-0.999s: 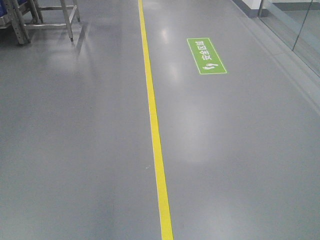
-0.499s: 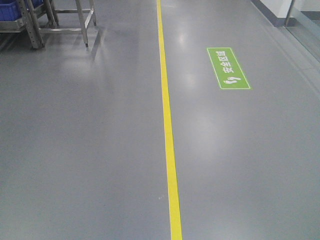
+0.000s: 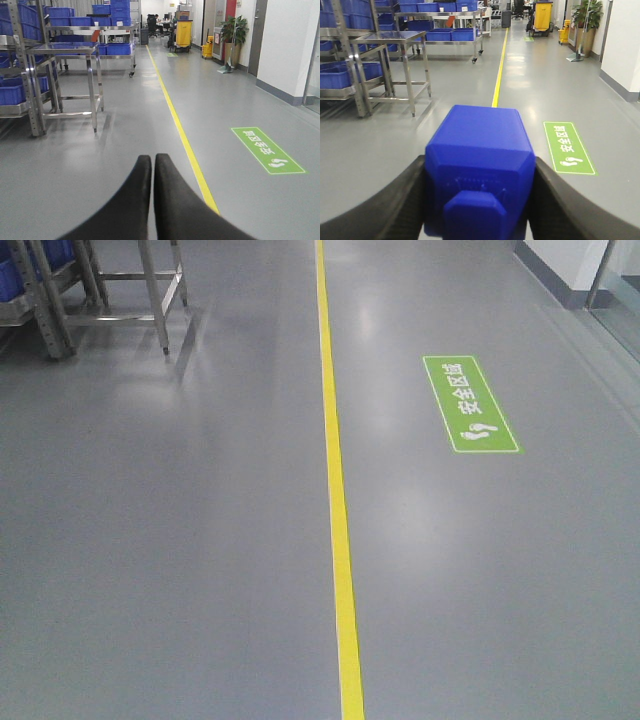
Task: Pour parts from conveyor to right shelf
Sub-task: 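Drive along the yellow floor line past the metal carts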
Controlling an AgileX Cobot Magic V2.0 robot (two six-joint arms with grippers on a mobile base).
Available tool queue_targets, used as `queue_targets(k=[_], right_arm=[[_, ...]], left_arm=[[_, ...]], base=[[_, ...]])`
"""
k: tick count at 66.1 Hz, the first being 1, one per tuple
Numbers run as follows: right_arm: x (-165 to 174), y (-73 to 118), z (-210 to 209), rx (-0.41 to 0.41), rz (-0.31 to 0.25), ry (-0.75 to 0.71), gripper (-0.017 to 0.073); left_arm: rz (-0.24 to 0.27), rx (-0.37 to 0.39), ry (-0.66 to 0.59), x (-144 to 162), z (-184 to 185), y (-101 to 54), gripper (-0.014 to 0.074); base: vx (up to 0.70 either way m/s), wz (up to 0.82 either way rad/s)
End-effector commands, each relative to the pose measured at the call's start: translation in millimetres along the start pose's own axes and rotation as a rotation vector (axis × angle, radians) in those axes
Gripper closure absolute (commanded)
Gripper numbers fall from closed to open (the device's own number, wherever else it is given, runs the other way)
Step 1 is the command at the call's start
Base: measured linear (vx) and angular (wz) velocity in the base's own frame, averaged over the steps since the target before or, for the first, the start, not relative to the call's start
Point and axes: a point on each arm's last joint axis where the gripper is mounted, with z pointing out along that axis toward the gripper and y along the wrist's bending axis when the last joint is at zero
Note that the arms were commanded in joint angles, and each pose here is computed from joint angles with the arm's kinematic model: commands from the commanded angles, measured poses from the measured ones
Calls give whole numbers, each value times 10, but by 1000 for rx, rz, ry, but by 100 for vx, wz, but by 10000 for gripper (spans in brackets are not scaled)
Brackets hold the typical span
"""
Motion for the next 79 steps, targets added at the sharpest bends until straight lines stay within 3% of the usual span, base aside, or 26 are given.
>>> queue_targets(k=[1, 79], right_arm=[[-152, 0, -28, 5, -9, -101, 564], [-151, 0, -28, 4, -9, -100, 564]], left_arm=[[-14, 2, -110, -144, -25, -3, 600], [-14, 2, -110, -144, -25, -3, 600]], base=[[60, -7], [70, 3]])
